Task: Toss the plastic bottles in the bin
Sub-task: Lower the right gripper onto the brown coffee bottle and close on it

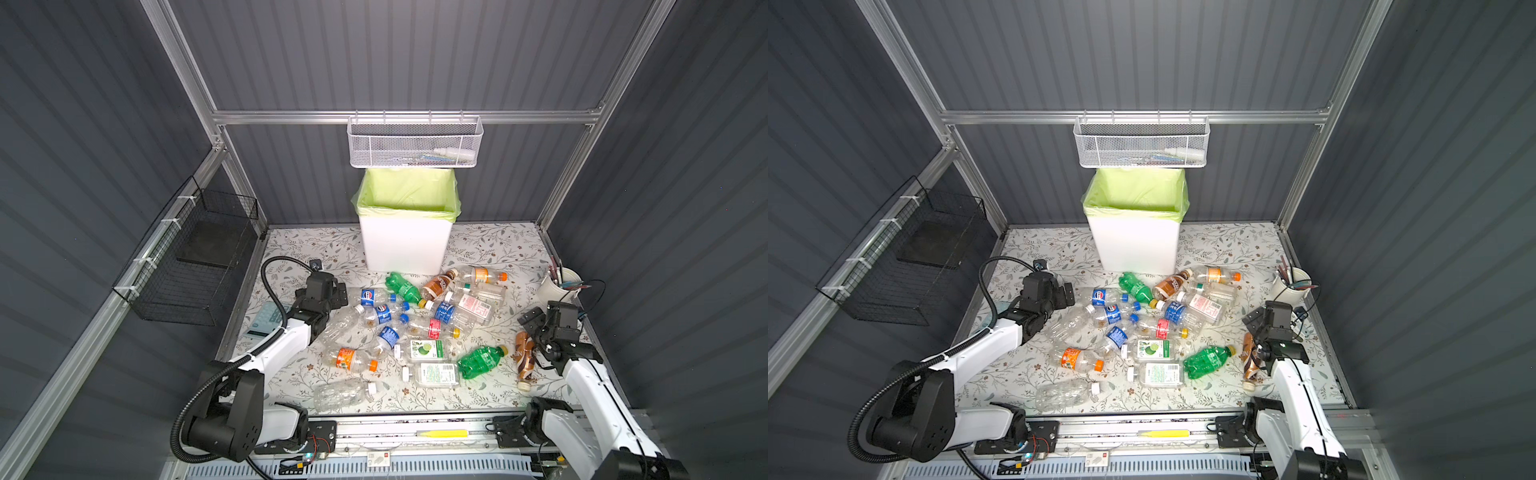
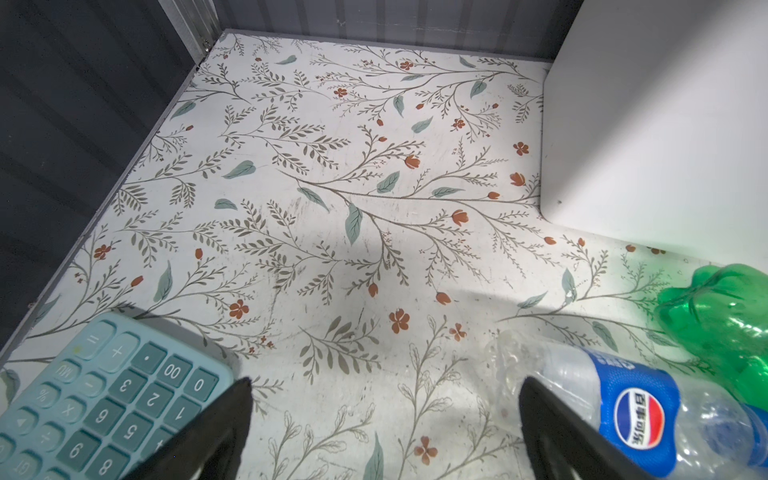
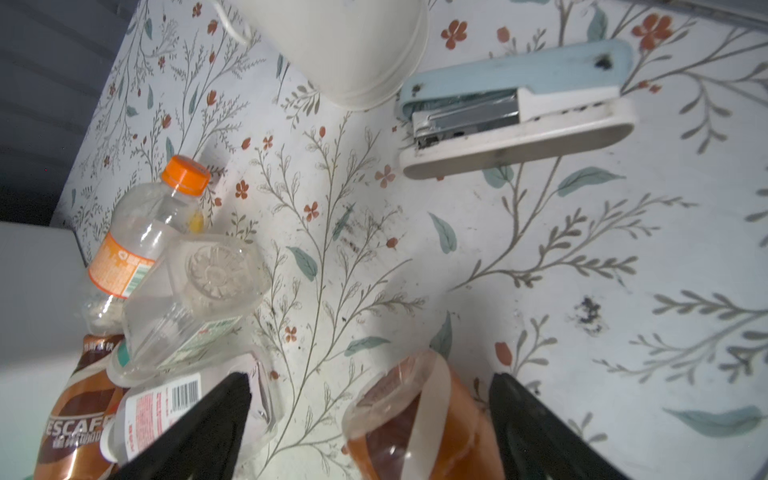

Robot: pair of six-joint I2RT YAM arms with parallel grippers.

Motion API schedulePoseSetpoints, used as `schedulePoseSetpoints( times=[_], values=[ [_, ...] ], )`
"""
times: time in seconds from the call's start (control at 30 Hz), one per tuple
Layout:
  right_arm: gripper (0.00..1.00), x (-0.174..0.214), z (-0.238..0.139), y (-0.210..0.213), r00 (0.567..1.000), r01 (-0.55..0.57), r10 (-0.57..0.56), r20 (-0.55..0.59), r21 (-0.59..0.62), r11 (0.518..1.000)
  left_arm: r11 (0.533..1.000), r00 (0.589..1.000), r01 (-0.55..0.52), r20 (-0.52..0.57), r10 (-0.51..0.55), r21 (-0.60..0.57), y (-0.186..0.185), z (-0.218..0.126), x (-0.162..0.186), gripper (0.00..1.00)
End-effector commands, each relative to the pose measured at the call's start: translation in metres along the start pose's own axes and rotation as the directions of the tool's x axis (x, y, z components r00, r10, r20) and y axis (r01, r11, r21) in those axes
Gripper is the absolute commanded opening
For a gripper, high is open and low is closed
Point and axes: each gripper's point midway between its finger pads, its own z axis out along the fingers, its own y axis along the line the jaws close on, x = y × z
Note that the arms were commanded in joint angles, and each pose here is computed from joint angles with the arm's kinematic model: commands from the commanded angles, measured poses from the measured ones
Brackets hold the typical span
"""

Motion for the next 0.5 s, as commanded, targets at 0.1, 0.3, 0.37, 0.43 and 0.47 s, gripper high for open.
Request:
schedulePoseSetpoints(
  times=[0.1,0.3,0.37,0.43,0.47],
  values=[
    [0.94,0.043,0.003,-0.028,0.992,0.071,-0.058,-0.112,0.111,0.991,1.0,1.0,0.013,-0.002,-0.013,0.011,-0.002,-0.005,-0.001,1.0],
    [0.92,0.051,0.007,-0.034,0.989,0.081,-0.061,-0.134,0.149,0.986,1.0,1.0,0.013,-0.004,-0.013,0.01,0.0,-0.006,0.001,1.0],
    [0.91,0.051,0.007,-0.032,0.986,0.106,-0.083,-0.147,0.156,0.982,1.0,1.0,0.014,-0.006,-0.014,0.008,0.0,-0.006,0.001,1.0],
    [0.9,0.055,0.007,-0.033,0.981,0.124,-0.095,-0.169,0.168,0.978,1.0,1.0,0.017,-0.006,-0.017,0.007,0.0,-0.006,0.002,1.0],
    [0.9,0.057,0.008,-0.032,0.979,0.127,-0.098,-0.178,0.162,0.979,1.0,1.0,0.019,-0.005,-0.019,0.004,0.001,-0.007,0.002,1.0]
  ],
)
